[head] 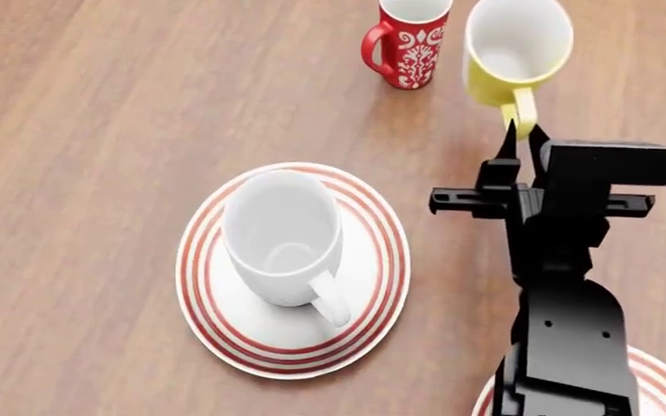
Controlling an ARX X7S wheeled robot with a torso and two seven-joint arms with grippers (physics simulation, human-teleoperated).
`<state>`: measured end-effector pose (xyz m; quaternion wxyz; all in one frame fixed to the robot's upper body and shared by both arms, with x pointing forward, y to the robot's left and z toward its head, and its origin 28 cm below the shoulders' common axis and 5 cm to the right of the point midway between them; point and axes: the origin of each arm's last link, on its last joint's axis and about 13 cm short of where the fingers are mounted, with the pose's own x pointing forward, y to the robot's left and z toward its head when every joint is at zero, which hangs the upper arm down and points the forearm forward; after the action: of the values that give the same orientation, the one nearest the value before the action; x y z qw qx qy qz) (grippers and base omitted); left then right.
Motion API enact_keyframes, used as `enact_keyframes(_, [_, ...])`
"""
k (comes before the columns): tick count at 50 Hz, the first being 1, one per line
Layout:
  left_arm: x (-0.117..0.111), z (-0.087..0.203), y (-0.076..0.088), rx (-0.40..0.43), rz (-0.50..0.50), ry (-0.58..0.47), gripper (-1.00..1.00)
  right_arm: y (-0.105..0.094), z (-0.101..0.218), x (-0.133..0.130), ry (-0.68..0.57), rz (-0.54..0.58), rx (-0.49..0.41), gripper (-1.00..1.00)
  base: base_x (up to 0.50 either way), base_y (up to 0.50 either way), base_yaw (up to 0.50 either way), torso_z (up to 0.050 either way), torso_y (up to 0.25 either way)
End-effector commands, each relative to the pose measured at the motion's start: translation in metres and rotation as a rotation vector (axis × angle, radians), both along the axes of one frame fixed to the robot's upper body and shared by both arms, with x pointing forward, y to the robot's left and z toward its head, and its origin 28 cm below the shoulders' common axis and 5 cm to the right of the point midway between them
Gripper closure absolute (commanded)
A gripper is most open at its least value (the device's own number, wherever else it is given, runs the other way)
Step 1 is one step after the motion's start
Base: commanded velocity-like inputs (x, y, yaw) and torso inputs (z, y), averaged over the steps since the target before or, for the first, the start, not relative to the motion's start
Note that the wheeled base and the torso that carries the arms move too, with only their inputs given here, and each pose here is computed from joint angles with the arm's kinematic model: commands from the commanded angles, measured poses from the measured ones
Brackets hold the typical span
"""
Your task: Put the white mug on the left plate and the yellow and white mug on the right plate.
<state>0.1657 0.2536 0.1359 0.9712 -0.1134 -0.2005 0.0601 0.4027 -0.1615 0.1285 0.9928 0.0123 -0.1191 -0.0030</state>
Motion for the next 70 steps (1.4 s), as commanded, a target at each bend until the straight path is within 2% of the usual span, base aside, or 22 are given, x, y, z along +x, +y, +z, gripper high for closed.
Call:
enact_keyframes(1, [0.001, 0.0, 0.0, -0.001, 0.002, 0.0, -1.0, -0.002, 0.006, -0.016, -0.05, -0.009, -0.01, 1.0, 0.0, 0.0, 0.0, 0.0, 0.0])
enact_keyframes(5, [0.0, 0.0, 0.0, 0.001, 0.0, -0.003, -1.0, -0.001, 0.007, -0.02, -0.016, -0.002, -0.029, 1.0, 0.0, 0.0, 0.0, 0.0, 0.0])
enact_keyframes(28, [-0.001, 0.0, 0.0, 0.001, 0.0, -0.004, -1.0, 0.0, 0.008, -0.02, -0.022, 0.004, -0.032, 1.0, 0.0, 0.0, 0.0, 0.0, 0.0])
enact_keyframes(31, [-0.001, -0.003, -0.002, -0.003, 0.005, 0.008, -1.0, -0.003, 0.004, -0.045, -0.031, 0.084, 0.041, 1.0, 0.0, 0.0, 0.0, 0.0, 0.0])
enact_keyframes(36, [-0.002, -0.003, -0.005, 0.014, -0.003, 0.006, -1.0, -0.009, -0.005, -0.075, -0.031, 0.099, 0.059, 1.0, 0.0, 0.0, 0.0, 0.0, 0.0])
enact_keyframes(57, [0.001, -0.001, -0.001, 0.015, -0.004, 0.005, -1.0, -0.024, -0.012, -0.161, -0.071, 0.103, 0.008, 1.0, 0.0, 0.0, 0.0, 0.0, 0.001])
enact_keyframes(70, [0.002, 0.0, -0.002, 0.014, -0.002, 0.003, -1.0, -0.027, -0.014, -0.204, -0.075, 0.106, -0.019, 1.0, 0.0, 0.0, 0.0, 0.0, 0.0])
